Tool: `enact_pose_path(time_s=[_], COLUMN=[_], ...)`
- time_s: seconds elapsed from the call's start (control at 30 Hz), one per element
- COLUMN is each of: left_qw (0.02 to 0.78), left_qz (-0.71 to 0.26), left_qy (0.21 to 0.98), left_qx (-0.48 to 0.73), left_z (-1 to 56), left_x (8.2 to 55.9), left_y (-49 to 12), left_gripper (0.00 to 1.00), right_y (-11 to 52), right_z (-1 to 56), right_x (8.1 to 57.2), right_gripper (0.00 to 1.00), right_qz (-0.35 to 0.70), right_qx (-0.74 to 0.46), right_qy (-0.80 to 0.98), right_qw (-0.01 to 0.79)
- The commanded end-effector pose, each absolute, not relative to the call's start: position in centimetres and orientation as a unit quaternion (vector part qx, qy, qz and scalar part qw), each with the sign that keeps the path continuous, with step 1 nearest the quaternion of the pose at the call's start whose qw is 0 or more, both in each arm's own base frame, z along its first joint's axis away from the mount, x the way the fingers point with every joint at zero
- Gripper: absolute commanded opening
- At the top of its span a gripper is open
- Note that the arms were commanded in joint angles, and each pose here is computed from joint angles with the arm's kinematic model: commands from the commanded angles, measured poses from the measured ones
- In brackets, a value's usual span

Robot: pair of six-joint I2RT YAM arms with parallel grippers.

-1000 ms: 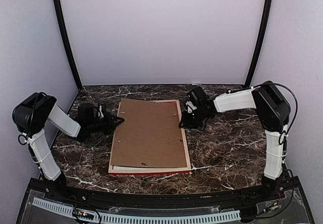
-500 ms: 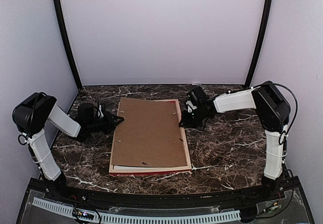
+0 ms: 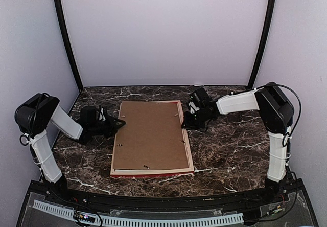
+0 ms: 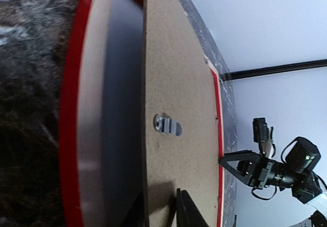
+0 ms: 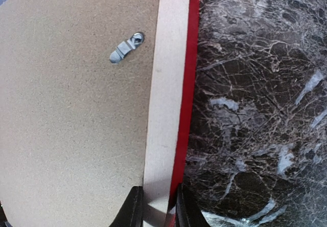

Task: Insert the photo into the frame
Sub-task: Place the backboard with the photo.

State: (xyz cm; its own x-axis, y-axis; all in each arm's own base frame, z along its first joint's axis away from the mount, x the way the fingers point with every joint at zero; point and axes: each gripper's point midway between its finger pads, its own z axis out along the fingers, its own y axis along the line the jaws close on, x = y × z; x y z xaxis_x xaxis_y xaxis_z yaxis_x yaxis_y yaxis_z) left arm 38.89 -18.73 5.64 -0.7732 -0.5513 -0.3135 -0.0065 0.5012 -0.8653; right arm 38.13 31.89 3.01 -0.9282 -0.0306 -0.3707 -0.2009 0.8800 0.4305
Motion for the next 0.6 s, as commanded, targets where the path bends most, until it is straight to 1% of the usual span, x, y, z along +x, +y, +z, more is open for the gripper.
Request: enact_pose_path(time_s=[0.0,0.07,0.1,0.13,0.17,0.23,0.57], left_qw=[0.296,0.286,0.275,0.275,0.266,0.261,0.229], left_qz=[-0.423,-0.418,-0.414,-0.414,-0.41,-0.408,-0.395], left_qy=[0.84,0.847,0.854,0.854,0.86,0.864,0.884], left_qx=[-0.169,-0.161,-0.157,-0.153,-0.147,-0.137,-0.099], left_z=[3.7,3.4,2.9,3.1,2.9,2.9,2.8], left_x=[39.1,39.0,38.7,38.9,38.6,38.5,37.9], left_y=[-17.9,-18.2,-18.4,-18.5,-18.8,-19.1,-20.8], left_gripper=[0.23,0.33,0.41,0.45,0.5,0.55,0.57], right_y=[31.6,31.6,31.6,31.6,31.6,31.6,31.9], right_z=[1.9,1.9,2.0,2.0,2.1,2.1,2.2], right_x=[37.2,37.3,37.3,37.3,37.3,37.3,37.5], right_gripper=[0.14,0.15,0.15,0.16,0.16,0.17,0.19], right_qz=[0.234,0.234,0.235,0.235,0.235,0.235,0.24], right_qx=[-0.064,-0.064,-0.065,-0.065,-0.065,-0.066,-0.068], right_qy=[0.956,0.956,0.956,0.956,0.956,0.956,0.954], right_qw=[0.161,0.163,0.163,0.163,0.164,0.164,0.165])
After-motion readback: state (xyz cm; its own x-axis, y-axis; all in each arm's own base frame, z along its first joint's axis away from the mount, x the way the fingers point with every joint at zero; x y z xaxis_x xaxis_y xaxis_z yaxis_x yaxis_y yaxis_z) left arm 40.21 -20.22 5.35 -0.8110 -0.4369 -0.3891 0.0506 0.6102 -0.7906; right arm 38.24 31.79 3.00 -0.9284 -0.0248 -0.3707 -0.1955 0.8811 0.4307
